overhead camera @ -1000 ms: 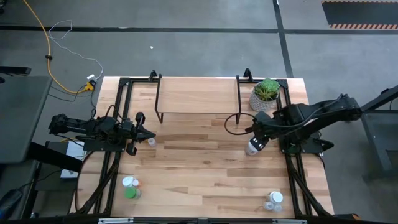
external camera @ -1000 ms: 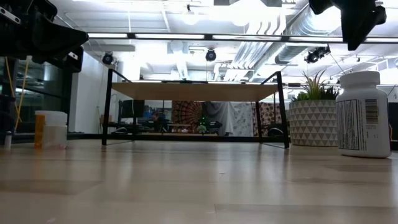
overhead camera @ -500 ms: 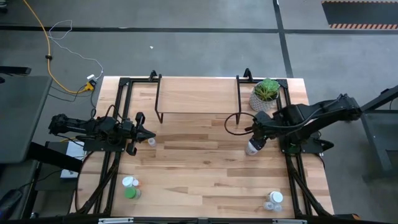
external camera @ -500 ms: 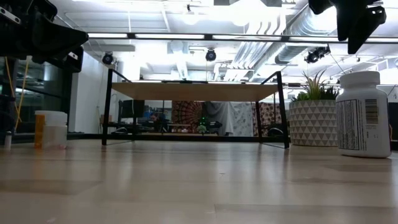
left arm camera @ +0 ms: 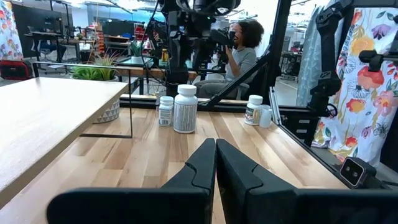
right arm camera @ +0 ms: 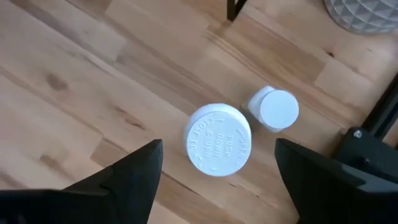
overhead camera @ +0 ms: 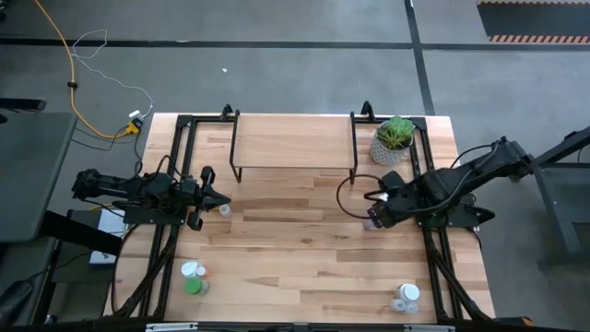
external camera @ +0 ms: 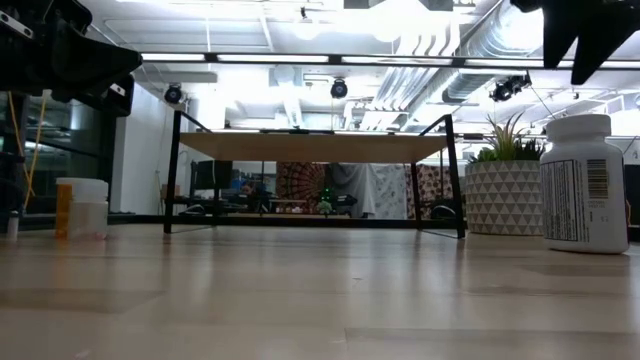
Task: Pick and place medicine bottles onto shelf by color
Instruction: Put the big white pill bottle on the shelf
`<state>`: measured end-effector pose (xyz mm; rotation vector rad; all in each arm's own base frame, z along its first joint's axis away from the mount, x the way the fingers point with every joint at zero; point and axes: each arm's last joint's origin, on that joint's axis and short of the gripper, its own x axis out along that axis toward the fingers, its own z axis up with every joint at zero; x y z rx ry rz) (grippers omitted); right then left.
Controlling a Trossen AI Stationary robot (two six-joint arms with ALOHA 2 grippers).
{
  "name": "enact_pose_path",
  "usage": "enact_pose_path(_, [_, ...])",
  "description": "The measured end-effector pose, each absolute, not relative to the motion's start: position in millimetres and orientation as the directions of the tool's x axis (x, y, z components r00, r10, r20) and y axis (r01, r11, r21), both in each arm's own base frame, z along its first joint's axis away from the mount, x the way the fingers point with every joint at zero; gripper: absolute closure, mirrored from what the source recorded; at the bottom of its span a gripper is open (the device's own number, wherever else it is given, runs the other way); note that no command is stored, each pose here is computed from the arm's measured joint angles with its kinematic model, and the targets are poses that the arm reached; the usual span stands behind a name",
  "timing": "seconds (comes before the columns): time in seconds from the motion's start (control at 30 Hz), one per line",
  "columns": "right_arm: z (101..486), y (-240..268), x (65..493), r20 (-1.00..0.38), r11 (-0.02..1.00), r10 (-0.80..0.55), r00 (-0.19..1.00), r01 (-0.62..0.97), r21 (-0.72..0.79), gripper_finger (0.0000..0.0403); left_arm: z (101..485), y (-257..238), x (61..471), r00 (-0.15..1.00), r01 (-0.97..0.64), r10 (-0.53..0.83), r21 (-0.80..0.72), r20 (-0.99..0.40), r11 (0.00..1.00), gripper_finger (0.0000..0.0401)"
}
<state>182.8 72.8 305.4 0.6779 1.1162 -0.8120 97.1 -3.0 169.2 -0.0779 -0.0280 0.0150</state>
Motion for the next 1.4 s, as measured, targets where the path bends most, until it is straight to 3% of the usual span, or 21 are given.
enact_pose_path(0.63, [268.3, 68.9, 216.4, -0.975, 0.517, -0.219, -0.044, 0.842, -0.154, 0.0103, 169.2, -3.0, 97.1, 1.000, -0.013, 0.016, -0.078, 0.027, 0.997, 0.0398])
enact_pose_path(1.4, [264.6, 56.0, 222.4, -0.985, 0.561, -0.144, -0.100, 0.811, -0.164, 0.0103, 169.1, -3.0, 97.1, 1.000, -0.013, 0.016, -0.080, 0.027, 0.997, 0.0398])
